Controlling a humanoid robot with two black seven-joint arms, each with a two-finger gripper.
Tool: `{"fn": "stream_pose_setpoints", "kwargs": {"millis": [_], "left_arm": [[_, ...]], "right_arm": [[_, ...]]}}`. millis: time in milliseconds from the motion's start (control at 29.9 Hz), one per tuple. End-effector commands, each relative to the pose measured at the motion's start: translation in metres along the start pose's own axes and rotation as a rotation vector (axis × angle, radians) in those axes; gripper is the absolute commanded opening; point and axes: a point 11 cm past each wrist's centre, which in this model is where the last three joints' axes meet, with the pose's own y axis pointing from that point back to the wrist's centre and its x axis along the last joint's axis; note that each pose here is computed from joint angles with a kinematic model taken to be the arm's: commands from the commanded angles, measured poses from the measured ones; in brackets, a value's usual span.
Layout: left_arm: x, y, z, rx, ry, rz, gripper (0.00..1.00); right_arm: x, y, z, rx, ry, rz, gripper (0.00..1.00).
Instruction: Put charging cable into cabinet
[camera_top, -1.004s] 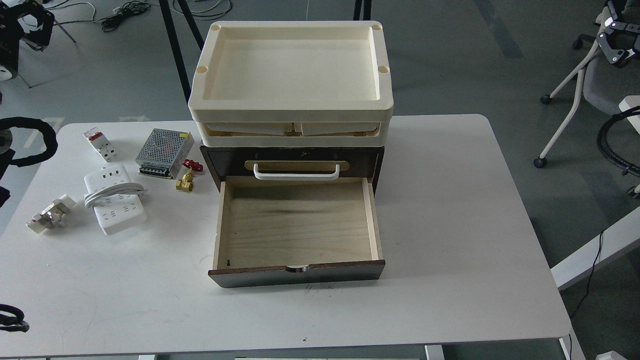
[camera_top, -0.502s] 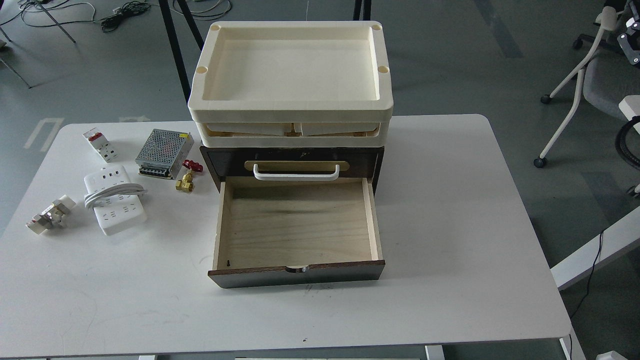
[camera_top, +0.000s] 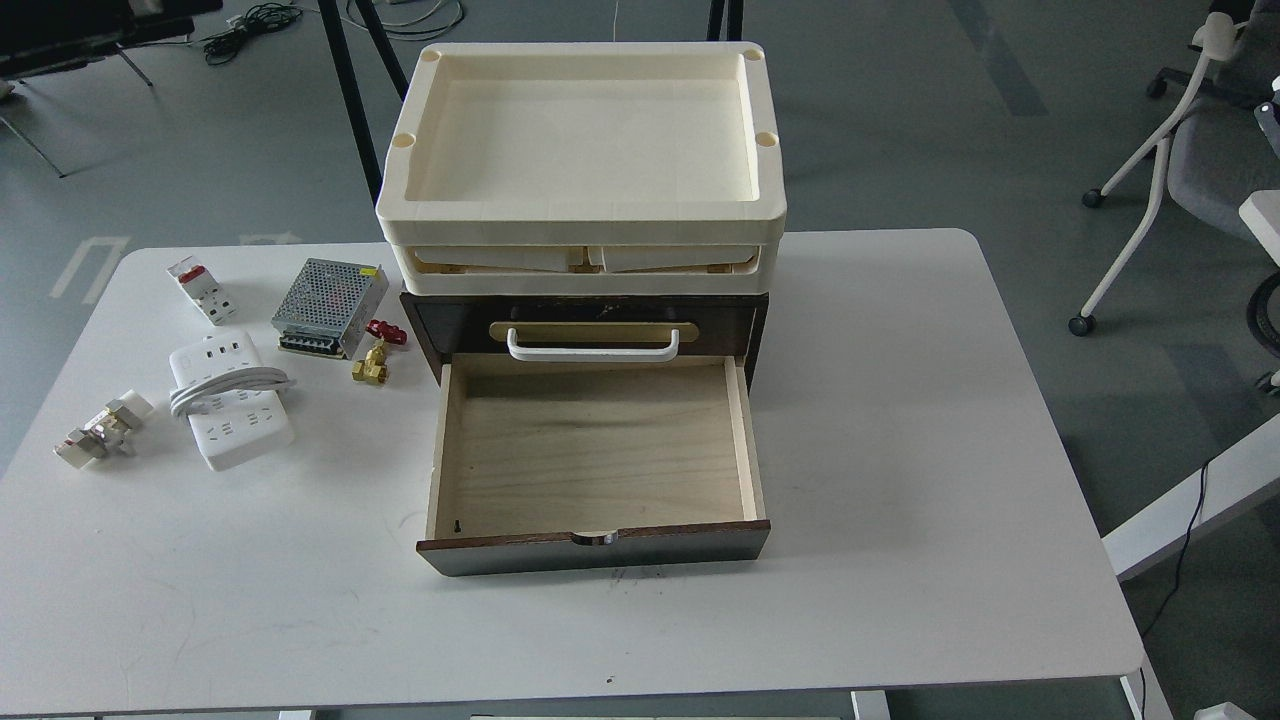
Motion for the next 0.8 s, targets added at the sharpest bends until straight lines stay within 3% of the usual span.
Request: {"fn": "stream_pose_setpoints", "kwargs": {"millis": [0, 100, 201, 502, 770], "left_arm": [[-0.043, 0.002, -0.035, 0.203, -0.270, -0.250, 0.99], [-0.097, 0.003, -0.090, 0.354, -0.406, -0.498, 0.98], [-0.135, -0.009, -0.121, 0.388, -0.364, -0.595, 0.98], [-0.177, -0.065, -0.140, 0.351, -0.252, -0.613, 0.97], [-0.197, -0.085, -0.163, 0.386, -0.231, -0.612, 0.96]], "right_arm": [[0.002, 0.001, -0.001, 0.001, 0.003, 0.006, 1.00], [0.006, 0.004, 0.002, -0.007, 0.005, 0.015, 1.00], [0.007, 0.006, 0.005, -0.012, 0.004, 0.019, 1.00], [0.019, 0.017, 0.012, -0.037, 0.013, 0.047, 1.00], [0.023, 0.019, 0.011, -0.030, 0.014, 0.060, 1.00]]}}
